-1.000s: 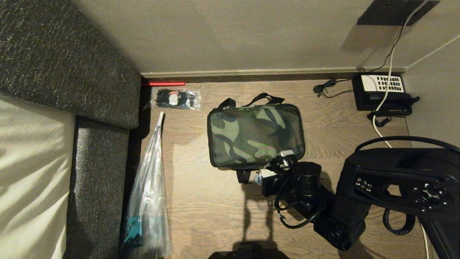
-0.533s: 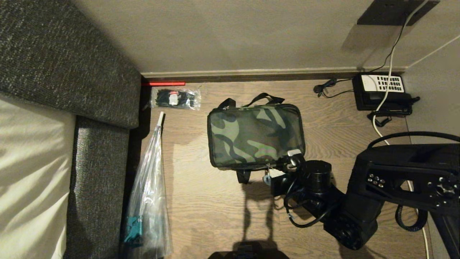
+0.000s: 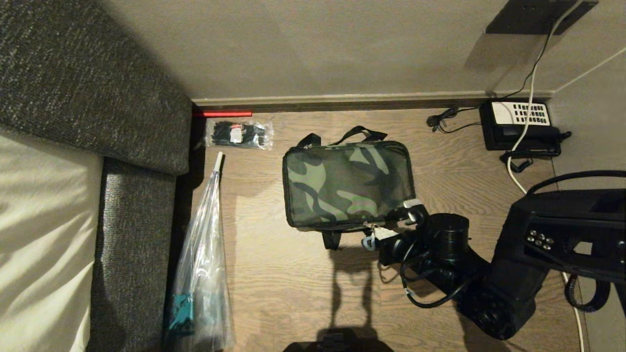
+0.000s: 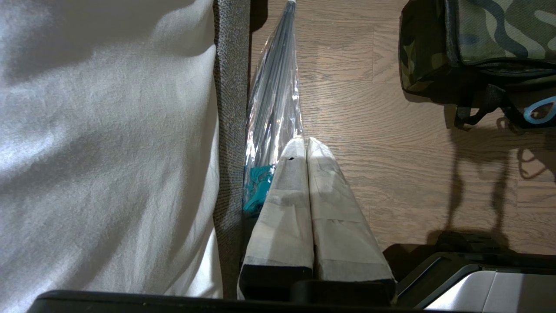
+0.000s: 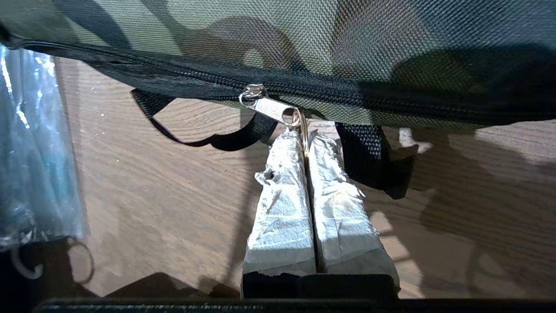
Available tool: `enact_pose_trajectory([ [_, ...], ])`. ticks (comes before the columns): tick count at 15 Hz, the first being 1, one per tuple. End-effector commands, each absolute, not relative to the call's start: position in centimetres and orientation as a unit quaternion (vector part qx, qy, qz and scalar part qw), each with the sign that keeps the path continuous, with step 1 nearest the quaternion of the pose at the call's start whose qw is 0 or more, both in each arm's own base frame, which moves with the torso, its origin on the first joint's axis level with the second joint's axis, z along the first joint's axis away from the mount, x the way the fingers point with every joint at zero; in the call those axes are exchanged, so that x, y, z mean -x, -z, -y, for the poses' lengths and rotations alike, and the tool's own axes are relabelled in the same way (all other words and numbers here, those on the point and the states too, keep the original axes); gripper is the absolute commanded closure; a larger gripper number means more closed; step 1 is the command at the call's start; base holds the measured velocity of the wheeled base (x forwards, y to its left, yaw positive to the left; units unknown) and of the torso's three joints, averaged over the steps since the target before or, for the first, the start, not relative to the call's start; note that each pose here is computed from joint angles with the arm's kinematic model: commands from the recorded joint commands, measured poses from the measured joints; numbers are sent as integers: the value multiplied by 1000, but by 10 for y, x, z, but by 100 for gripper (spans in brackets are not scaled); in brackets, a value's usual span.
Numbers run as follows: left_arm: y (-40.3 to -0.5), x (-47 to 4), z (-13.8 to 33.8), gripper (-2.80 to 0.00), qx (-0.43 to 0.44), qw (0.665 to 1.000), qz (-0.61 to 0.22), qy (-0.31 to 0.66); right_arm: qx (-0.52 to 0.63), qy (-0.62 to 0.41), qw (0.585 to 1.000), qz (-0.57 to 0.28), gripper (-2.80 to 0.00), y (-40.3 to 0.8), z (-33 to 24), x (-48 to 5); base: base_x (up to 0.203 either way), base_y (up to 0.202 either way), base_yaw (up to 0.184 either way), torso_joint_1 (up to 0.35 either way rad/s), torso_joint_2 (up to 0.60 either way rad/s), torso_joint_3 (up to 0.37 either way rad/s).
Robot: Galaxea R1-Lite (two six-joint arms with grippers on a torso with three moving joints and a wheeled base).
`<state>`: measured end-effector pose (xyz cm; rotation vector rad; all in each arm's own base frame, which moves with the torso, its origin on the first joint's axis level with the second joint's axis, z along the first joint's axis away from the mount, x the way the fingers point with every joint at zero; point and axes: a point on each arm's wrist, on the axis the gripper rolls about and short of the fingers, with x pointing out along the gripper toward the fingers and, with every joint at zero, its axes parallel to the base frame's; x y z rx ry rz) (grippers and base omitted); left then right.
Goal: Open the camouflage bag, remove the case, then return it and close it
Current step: Open the top of the storage box
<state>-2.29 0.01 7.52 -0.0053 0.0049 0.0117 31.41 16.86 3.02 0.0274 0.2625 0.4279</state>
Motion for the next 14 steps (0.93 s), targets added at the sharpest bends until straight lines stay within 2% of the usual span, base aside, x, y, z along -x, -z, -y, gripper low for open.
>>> enact_pose_trajectory([
  [1, -75, 23, 0, 0, 3, 1000, -2, -6, -17, -212, 970, -120, 0, -39, -166, -310, 0, 0, 0, 0, 0, 0],
  [14, -75, 23, 0, 0, 3, 1000, -2, -6, -8, -189, 975, -115, 0, -44, -147, -315, 0, 0, 0, 0, 0, 0],
])
